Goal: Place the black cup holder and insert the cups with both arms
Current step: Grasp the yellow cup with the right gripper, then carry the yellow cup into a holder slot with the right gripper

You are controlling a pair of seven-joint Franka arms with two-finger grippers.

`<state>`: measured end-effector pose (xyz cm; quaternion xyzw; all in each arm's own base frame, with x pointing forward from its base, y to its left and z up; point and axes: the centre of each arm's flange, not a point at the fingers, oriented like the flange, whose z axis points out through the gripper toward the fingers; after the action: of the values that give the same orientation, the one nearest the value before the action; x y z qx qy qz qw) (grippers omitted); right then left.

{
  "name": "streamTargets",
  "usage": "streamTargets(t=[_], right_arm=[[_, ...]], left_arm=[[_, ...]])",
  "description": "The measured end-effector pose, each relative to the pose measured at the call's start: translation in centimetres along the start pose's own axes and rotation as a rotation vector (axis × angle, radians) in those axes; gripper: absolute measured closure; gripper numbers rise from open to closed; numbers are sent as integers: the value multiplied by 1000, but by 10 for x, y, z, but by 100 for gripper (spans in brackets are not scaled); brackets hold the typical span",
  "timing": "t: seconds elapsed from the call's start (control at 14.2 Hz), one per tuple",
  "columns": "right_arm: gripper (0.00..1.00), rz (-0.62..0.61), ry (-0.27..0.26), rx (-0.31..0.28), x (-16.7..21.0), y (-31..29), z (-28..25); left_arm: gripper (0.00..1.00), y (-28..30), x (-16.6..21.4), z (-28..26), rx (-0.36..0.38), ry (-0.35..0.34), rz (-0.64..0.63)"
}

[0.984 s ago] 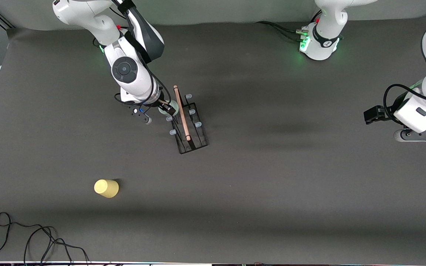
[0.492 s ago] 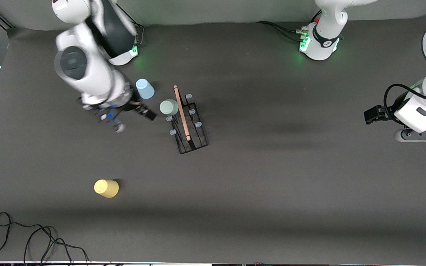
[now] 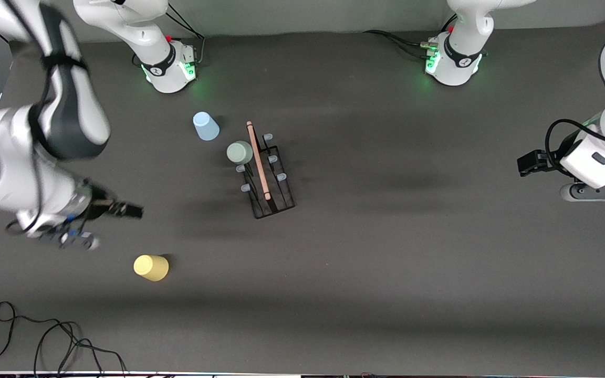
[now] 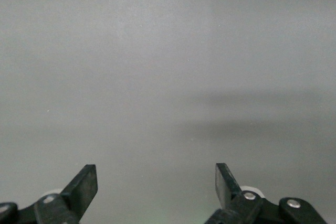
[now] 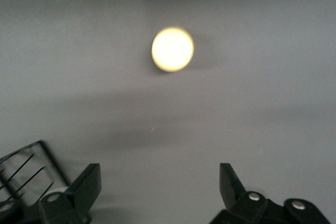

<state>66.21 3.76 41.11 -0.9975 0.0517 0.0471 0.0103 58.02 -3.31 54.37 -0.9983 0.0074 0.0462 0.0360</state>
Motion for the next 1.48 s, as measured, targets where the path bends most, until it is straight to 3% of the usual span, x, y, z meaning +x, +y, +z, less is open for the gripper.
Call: streamTargets(t=[0.21,0.63,0.98,1.05,1.2,1.34,1.48], right_arm=[[0,-50,50,2,44,0,38],[0,-71,116,0,64,-6,132],[3,-76,88,-9,62,-4,183],[9,-86,86,-11,62,-4,185],[32,-112,101,-10,63,-5,176],[33,-131,113,-23,63,-6,149],[33,-144,92,-38,55,-9,103]], left_arm=[[0,0,0,0,0,0,0],[0,0,0,0,0,0,0],[0,0,0,0,0,0,0],[0,0,0,0,0,0,0],[0,0,0,0,0,0,1],[0,0,0,0,0,0,1],[0,0,0,0,0,0,1]])
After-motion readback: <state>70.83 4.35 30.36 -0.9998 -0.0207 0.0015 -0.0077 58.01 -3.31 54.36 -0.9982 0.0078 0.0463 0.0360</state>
